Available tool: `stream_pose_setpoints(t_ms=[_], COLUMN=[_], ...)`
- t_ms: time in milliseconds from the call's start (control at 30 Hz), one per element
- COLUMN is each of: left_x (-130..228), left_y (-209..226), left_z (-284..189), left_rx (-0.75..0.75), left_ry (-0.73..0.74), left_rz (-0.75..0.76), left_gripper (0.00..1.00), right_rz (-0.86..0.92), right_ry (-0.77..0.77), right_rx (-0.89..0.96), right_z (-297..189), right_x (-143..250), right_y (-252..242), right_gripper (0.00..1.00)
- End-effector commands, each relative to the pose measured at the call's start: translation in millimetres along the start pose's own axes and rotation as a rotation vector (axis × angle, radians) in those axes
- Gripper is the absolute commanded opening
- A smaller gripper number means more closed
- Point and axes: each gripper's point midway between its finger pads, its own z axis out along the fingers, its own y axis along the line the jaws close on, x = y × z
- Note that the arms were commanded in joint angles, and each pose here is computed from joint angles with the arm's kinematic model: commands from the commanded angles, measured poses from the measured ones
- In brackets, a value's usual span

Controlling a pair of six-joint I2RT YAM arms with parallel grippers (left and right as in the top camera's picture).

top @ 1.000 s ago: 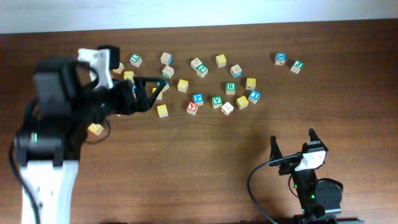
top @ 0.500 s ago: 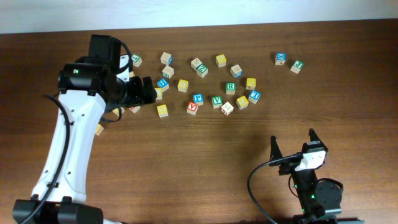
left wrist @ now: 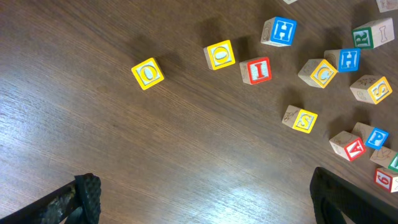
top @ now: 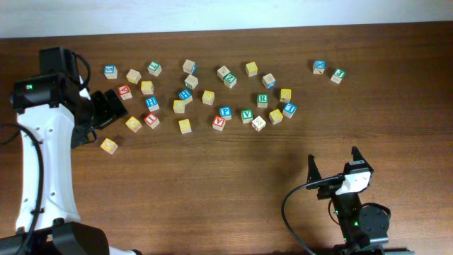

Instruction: Spell out RSS

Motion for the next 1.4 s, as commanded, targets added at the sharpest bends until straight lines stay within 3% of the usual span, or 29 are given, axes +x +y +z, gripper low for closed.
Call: stream_pose_setpoints(t_ms=[0,233,367,500,633,700,833,967,1133,1200,1267,1367], left_x=[-8.8,-16.1,-28.9,-29.5,-13.1,-4.2,4.2,-16.0,-31.8,-30.1,-23.7,-21.6], left_y=[12.8,8.4,3.1,2.9,-34.6,-75.8,-109.5,-62.8,14.3,28.4,30.7,31.3], left_z=[2.3,28.8,29.1,29.0,27.6,22.3,22.5,29.1,28.9,28.5,28.5,28.5], left_rx=[-0.083,-0.072,-0.044,-0.043,0.165,0.300,0.295,0.035,-0.055,-0.074,-0.086,-0.090], left_ry=[-0.028,-0.021,-0.076,-0.078,0.036,0.061,0.010,-0.113,-0.075,-0.056,-0.031,-0.023], left_rz=[-0.017,-0.030,-0.181,-0.190,-0.182,-0.095,0.018,-0.007,-0.195,-0.229,-0.228,-0.229], left_gripper=[0.99,0.99,0.99,0.99,0.99,0.99,0.99,0.99,0.99,0.99,0.99,0.99], right_rz=[0.007,0.007,0.007,0.007,0.007,0.007,0.007,0.007,0.006,0.077,0.223,0.320], right_ry=[0.003,0.003,0.003,0.003,0.003,0.003,0.003,0.003,-0.018,-0.098,-0.034,-0.098], right_rx=[0.008,0.008,0.008,0.008,0.008,0.008,0.008,0.008,0.022,-0.168,-0.506,-0.569], right_z=[-0.1,-0.1,-0.1,-0.1,-0.1,-0.1,-0.1,-0.1,-0.2,-3.8,-22.1,-29.6], right_x=[2.2,2.2,2.3,2.3,2.2,2.2,2.2,2.2,-2.9,-24.4,-21.7,-45.7], right_y=[-1.7,-1.6,-1.6,-1.7,-1.6,-1.7,-1.7,-1.7,-4.1,27.9,81.8,88.2], right_gripper=[0.98,0.98,0.98,0.98,0.98,0.98,0.98,0.98,0.98,0.98,0.98,0.98])
